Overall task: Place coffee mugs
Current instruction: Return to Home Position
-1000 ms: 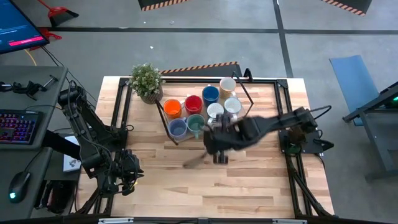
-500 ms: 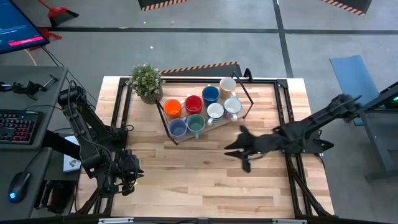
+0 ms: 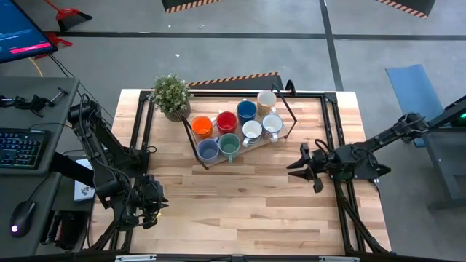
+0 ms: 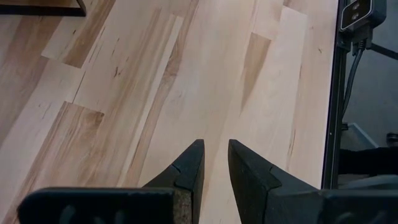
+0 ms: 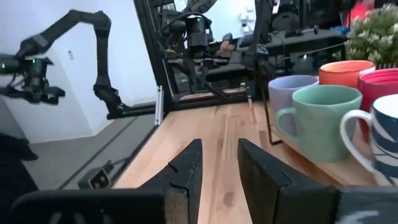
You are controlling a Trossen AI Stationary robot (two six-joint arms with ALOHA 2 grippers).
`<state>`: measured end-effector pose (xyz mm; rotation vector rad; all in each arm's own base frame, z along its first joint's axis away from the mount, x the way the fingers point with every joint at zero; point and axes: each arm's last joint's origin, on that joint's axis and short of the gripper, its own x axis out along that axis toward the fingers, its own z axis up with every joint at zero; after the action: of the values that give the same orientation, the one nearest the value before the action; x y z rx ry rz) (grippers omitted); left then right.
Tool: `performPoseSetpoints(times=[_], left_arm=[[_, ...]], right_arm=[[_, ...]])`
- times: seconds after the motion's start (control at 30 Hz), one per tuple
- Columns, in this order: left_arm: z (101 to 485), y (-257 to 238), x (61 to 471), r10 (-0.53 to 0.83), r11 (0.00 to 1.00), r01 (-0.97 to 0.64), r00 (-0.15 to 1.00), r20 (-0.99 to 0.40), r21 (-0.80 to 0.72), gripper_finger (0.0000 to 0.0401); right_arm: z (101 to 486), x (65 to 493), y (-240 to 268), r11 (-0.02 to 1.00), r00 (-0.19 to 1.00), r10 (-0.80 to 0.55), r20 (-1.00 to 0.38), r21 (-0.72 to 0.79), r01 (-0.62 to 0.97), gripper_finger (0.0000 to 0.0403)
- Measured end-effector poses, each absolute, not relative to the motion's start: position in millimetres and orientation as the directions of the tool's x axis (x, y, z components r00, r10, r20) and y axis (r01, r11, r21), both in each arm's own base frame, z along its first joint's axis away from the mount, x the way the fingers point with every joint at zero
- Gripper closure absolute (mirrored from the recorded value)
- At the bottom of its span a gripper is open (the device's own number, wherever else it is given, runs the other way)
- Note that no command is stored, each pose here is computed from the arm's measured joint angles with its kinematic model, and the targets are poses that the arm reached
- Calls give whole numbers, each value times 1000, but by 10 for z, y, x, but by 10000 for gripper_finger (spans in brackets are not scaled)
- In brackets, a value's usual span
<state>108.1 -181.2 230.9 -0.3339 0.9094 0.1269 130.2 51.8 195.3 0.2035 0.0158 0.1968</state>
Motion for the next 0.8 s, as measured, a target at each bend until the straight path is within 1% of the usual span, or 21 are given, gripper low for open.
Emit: performPoseSetpoints(times=[0.17, 0.27, 0.37, 0.6, 0.7, 0.73, 0.8], left_arm=[[2310, -1812, 1081, -33, 941, -248, 611, -791, -230, 341], [2309, -1812, 1081, -32, 941, -248, 611, -791, -230, 341], [2310, -1812, 1081, -33, 941, -248, 611, -791, -230, 341], [2310, -1812, 1081, -33, 941, -248, 611, -791, -230, 341], [2309, -1812, 1081, -33, 941, -248, 611, -791, -230, 341], [2309, -1812, 1081, -32, 941, -248, 611, -791, -230, 341], [2310, -1812, 1081, -33, 941, -248, 611, -791, -231, 341]], right_arm=[[1820, 1156, 452, 968, 980, 196, 33, 153, -199, 318], [1790, 1110, 429, 973, 982, 189, -2, 133, -187, 318], [1786, 1057, 402, 977, 982, 187, -1, 107, -186, 318], [1804, 973, 259, 993, 993, 111, 33, 34, -112, 318], [1727, 958, 201, 992, 991, 119, 68, 34, -122, 318], [1695, 951, 184, 991, 991, 131, 35, 36, -132, 318], [1695, 958, 153, 987, 988, 148, 37, 63, -150, 318]])
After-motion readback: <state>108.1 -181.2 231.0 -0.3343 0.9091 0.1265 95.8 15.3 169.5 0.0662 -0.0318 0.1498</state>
